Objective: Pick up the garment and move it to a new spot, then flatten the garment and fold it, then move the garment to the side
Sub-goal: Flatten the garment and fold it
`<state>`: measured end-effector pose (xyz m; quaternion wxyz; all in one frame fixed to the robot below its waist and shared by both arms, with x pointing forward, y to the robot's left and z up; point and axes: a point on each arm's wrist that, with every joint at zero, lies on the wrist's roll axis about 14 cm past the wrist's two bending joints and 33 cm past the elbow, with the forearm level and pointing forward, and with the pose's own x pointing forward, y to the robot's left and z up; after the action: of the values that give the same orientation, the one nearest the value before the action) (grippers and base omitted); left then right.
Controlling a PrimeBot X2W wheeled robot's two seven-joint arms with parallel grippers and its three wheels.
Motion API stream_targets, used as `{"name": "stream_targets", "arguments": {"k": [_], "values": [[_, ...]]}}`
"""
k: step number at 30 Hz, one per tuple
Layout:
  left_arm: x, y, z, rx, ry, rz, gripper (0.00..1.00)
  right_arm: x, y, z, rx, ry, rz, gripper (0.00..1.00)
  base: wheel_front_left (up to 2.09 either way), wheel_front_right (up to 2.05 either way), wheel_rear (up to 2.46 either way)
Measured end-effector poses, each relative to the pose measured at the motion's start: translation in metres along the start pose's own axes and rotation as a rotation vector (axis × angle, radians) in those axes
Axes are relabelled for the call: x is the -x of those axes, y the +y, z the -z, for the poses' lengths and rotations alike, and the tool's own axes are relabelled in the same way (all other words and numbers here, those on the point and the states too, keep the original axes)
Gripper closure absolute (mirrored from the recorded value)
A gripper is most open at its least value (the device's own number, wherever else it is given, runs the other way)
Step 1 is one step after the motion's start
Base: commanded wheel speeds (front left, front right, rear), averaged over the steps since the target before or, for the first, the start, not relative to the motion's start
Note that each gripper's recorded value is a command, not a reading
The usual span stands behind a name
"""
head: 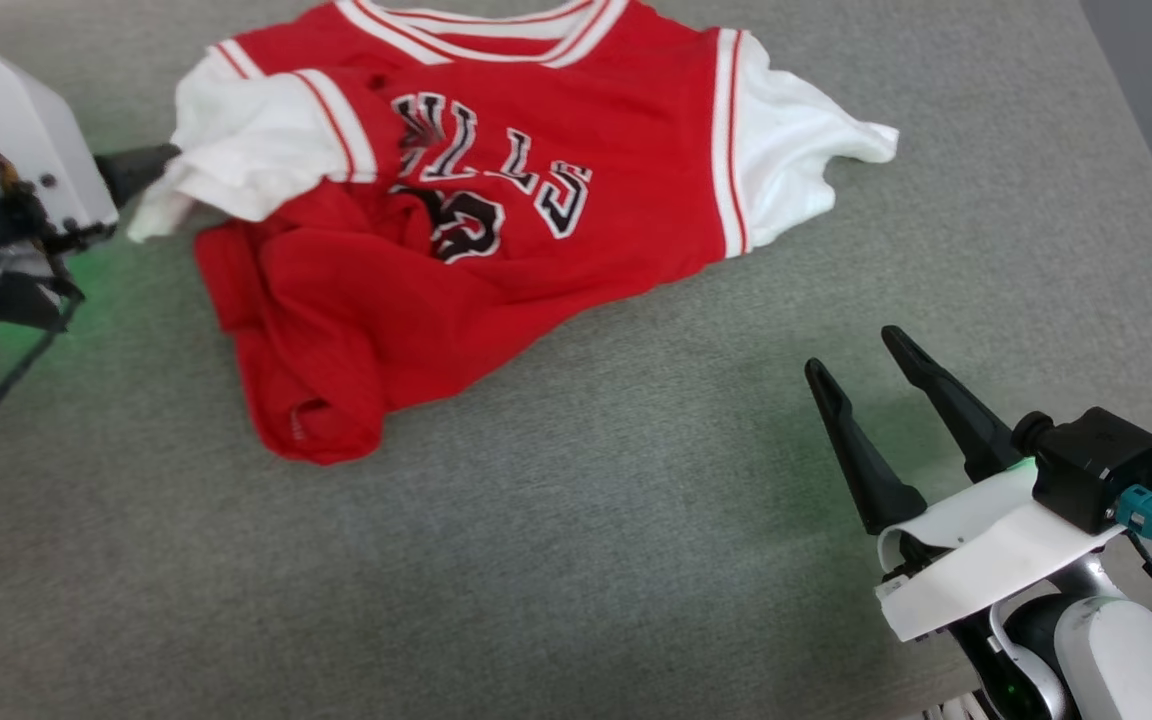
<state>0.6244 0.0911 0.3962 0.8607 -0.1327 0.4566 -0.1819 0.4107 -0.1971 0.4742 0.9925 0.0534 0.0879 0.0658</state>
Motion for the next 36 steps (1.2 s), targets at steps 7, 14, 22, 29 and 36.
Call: {"name": "stream_targets", "arguments": {"k": [7, 14, 22, 29, 36], "values": [[-0.010, -0.009, 0.006, 0.043, 0.073, 0.045, 0.00, 0.004, -0.008, 0.004, 0.005, 0.022, 0.033, 0.00, 0.00, 0.00, 0.00], [-0.001, -0.034, 0.005, 0.011, 0.087, 0.111, 0.00, 0.002, -0.001, 0.002, 0.001, 0.020, 0.013, 0.00, 0.00, 0.00, 0.00], [-0.006, -0.032, 0.020, -0.132, 0.144, 0.071, 0.52, -0.001, 0.004, 0.005, -0.004, 0.032, -0.002, 0.00, 0.00, 0.00, 0.00], [-0.004, -0.019, 0.013, -0.155, 0.081, 0.028, 1.00, -0.001, 0.003, 0.003, -0.006, 0.025, 0.002, 0.00, 0.00, 0.00, 0.00], [0.026, 0.010, -0.019, -0.219, -0.056, -0.072, 1.00, -0.005, 0.015, 0.002, -0.023, 0.018, -0.032, 0.00, 0.00, 0.00, 0.00]]}}
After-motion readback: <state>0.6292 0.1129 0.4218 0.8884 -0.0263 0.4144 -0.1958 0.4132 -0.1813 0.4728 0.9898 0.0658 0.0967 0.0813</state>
